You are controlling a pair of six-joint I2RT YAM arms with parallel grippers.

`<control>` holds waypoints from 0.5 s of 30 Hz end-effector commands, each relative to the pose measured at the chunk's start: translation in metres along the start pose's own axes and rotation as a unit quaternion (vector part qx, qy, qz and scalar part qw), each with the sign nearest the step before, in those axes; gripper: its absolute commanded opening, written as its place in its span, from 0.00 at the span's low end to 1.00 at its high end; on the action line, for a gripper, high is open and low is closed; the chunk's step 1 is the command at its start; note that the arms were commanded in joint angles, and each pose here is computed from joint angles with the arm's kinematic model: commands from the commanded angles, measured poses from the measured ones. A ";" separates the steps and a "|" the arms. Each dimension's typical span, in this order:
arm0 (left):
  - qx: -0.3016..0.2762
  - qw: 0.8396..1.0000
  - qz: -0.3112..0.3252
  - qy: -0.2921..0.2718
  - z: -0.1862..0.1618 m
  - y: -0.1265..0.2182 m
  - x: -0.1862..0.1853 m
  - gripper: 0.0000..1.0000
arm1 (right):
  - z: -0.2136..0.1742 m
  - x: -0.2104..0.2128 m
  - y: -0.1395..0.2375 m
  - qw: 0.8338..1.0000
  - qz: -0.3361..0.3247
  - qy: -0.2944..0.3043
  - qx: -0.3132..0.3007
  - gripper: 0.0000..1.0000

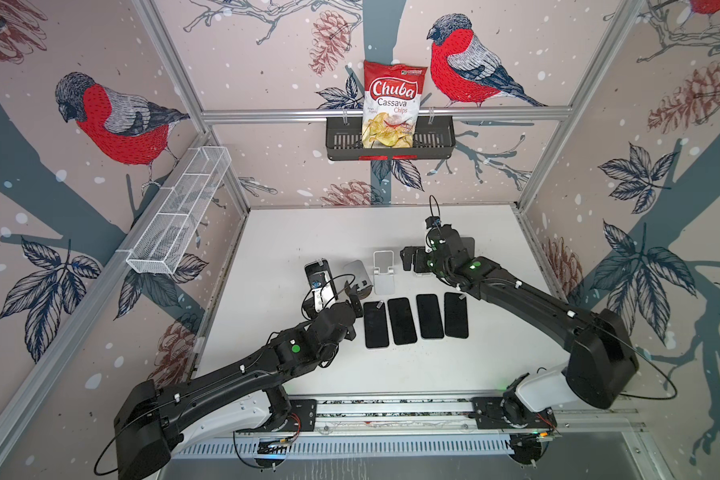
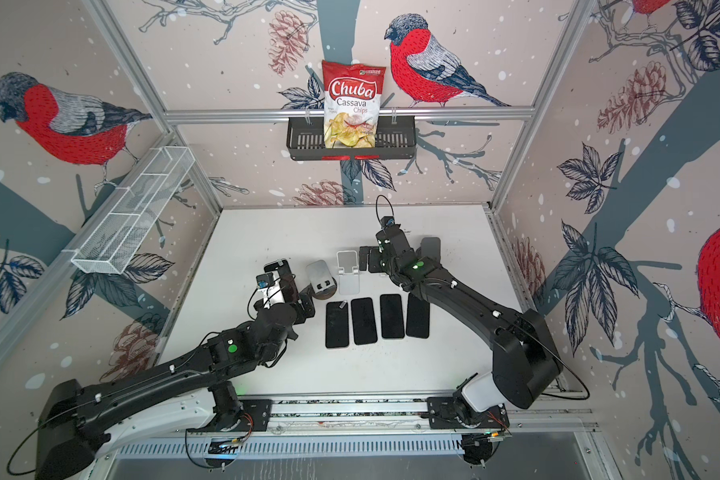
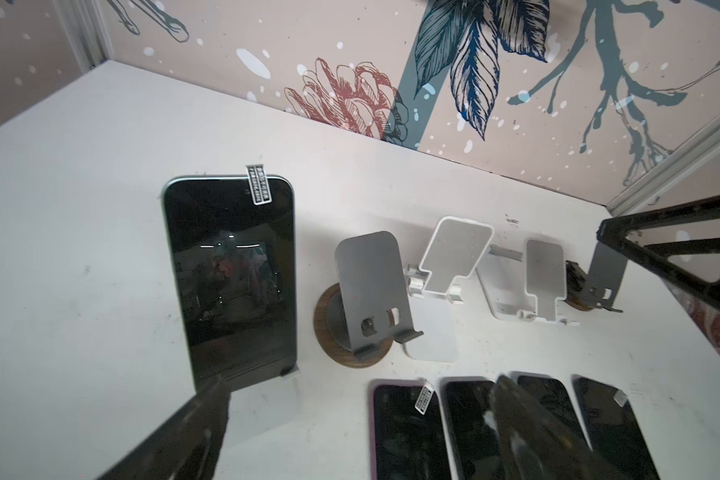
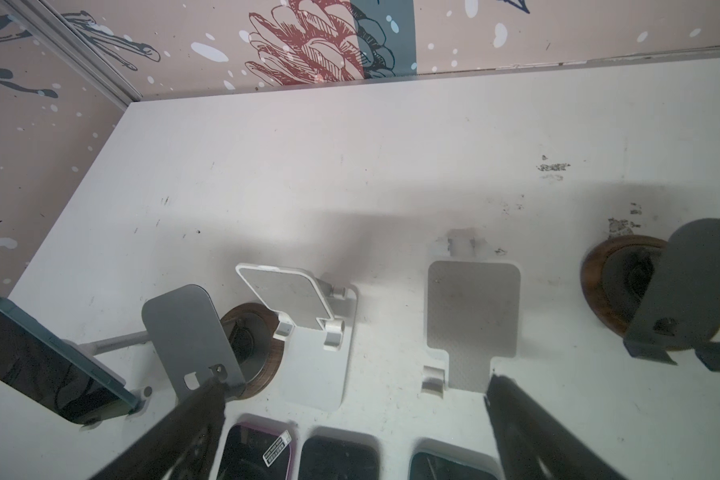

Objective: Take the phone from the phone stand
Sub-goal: 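Move the left gripper over the upright green-edged phone on its stand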

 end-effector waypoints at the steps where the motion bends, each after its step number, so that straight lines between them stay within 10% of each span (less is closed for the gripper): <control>1: -0.016 0.999 0.036 -0.025 0.008 0.001 0.007 0.97 | 0.005 0.006 -0.002 1.000 -0.001 -0.002 -0.010 0.99; 15: 0.030 0.997 0.065 0.015 0.014 -0.019 0.036 0.97 | 0.009 0.031 -0.009 0.999 0.036 0.027 -0.025 0.99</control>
Point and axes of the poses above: each gripper's point midway between its finger pads, its own y axis back along the fingers, its own x axis along the line the jaws close on, z = x × y, the point moved 6 cm from there along y, back along the fingers, and after that the axes turned 4 degrees about -y, right-handed, at the moved point
